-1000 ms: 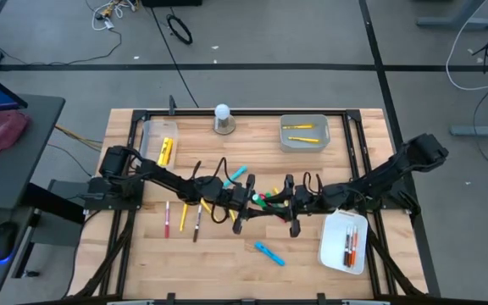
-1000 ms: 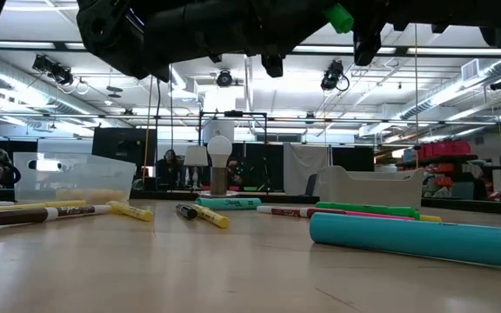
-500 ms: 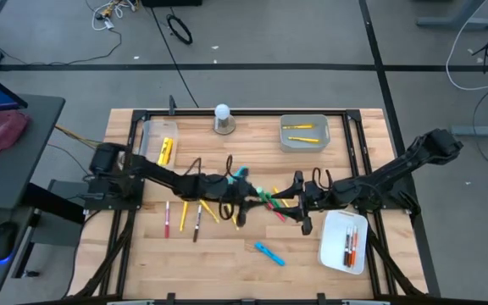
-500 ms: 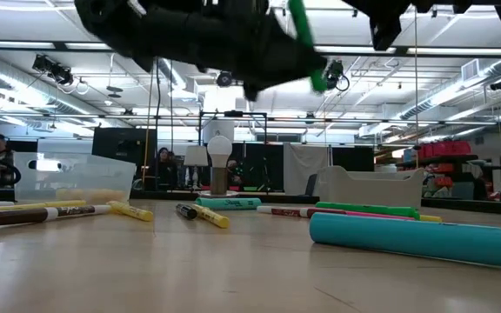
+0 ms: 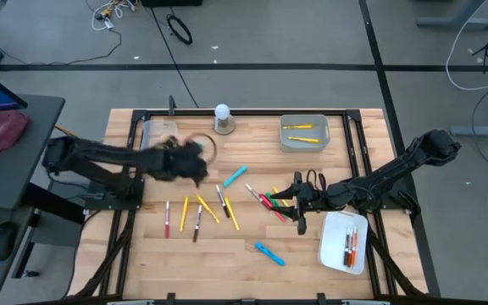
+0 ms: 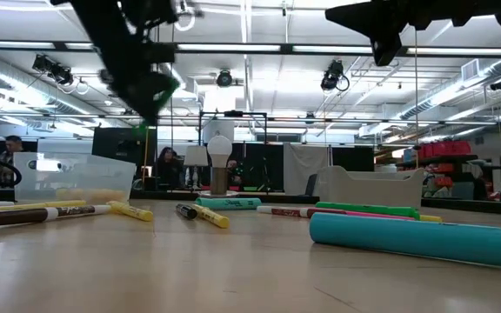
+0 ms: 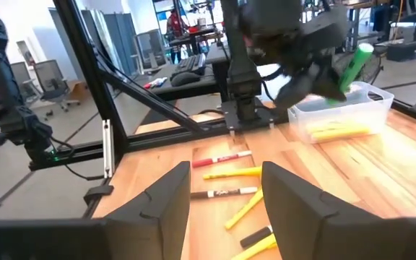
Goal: Pick & Place Markers
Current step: Put the green highlighter into the transparent bin, then put the yellow pen into the gray bin
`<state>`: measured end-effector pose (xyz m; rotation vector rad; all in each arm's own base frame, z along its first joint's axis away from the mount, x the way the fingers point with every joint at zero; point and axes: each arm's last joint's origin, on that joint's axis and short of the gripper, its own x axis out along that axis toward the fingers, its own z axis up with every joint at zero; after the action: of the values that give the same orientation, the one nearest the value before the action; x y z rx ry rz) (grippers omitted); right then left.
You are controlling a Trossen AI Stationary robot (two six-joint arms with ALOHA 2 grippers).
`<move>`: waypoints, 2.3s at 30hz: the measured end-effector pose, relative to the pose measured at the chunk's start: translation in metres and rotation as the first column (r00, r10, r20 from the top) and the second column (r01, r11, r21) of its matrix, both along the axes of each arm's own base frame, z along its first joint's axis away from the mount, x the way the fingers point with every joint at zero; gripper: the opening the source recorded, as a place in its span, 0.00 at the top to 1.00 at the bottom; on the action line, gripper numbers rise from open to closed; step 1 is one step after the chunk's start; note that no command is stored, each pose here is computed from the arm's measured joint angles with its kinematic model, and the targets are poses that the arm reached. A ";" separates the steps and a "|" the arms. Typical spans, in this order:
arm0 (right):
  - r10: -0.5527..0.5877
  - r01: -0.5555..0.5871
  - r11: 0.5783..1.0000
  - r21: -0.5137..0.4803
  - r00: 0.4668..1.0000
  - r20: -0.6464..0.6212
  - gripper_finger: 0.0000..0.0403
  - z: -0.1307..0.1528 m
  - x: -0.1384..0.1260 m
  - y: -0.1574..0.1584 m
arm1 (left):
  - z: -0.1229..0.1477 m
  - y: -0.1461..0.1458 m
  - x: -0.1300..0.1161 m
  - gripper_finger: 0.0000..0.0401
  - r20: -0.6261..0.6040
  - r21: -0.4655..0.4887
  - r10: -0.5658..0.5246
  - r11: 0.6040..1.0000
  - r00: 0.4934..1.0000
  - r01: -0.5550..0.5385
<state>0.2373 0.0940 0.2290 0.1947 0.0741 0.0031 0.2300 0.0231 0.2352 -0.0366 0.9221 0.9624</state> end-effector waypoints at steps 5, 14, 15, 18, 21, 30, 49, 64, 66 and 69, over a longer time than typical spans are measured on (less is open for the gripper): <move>0.000 0.000 1.000 -0.001 1.000 -0.002 0.58 0.000 0.000 0.000 | 0.010 0.041 -0.043 0.80 -0.095 -0.137 0.252 0.955 0.963 -0.263; 0.000 0.000 1.000 -0.006 1.000 -0.016 0.58 -0.002 0.000 0.000 | 0.008 0.101 -0.087 0.81 -0.202 -0.328 0.460 0.800 0.865 -0.502; -0.001 0.001 1.000 -0.003 1.000 -0.021 0.58 -0.002 0.000 0.000 | 0.008 0.106 -0.091 0.81 -0.206 -0.342 0.473 0.786 0.857 -0.516; -0.002 0.002 1.000 0.013 1.000 -0.028 0.58 -0.003 0.000 0.000 | 0.007 0.117 -0.102 0.80 -0.213 -0.362 0.515 0.747 0.830 -0.557; -0.002 0.003 1.000 0.010 0.999 -0.036 0.58 -0.004 0.000 0.000 | 0.006 0.123 -0.108 0.78 -0.216 -0.397 0.539 0.713 0.814 -0.577; -0.004 0.005 1.000 0.028 0.999 -0.041 0.58 -0.004 0.000 0.000 | -0.011 0.133 -0.101 0.79 -0.294 -0.447 0.516 0.670 0.805 -0.593; -0.007 0.010 0.999 0.047 0.997 -0.070 0.58 -0.007 -0.001 0.000 | -0.063 0.156 -0.081 0.77 -0.478 -0.476 0.400 0.630 0.782 -0.614; -0.007 0.010 0.999 0.045 0.997 -0.074 0.58 -0.007 -0.001 0.000 | -0.075 0.159 -0.078 0.73 -0.516 -0.481 0.374 0.618 0.771 -0.622; -0.007 0.010 0.999 0.045 0.997 -0.074 0.58 -0.007 -0.001 0.000 | -0.075 0.160 -0.078 0.72 -0.514 -0.481 0.375 0.619 0.771 -0.621; -0.007 0.010 0.999 0.045 0.997 -0.075 0.58 -0.008 -0.001 0.000 | -0.075 0.160 -0.077 0.70 -0.511 -0.480 0.377 0.620 0.773 -0.620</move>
<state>0.2365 0.0937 0.2215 0.2402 0.1479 -0.0109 0.1527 0.1830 0.1597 -0.7665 1.6186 1.1625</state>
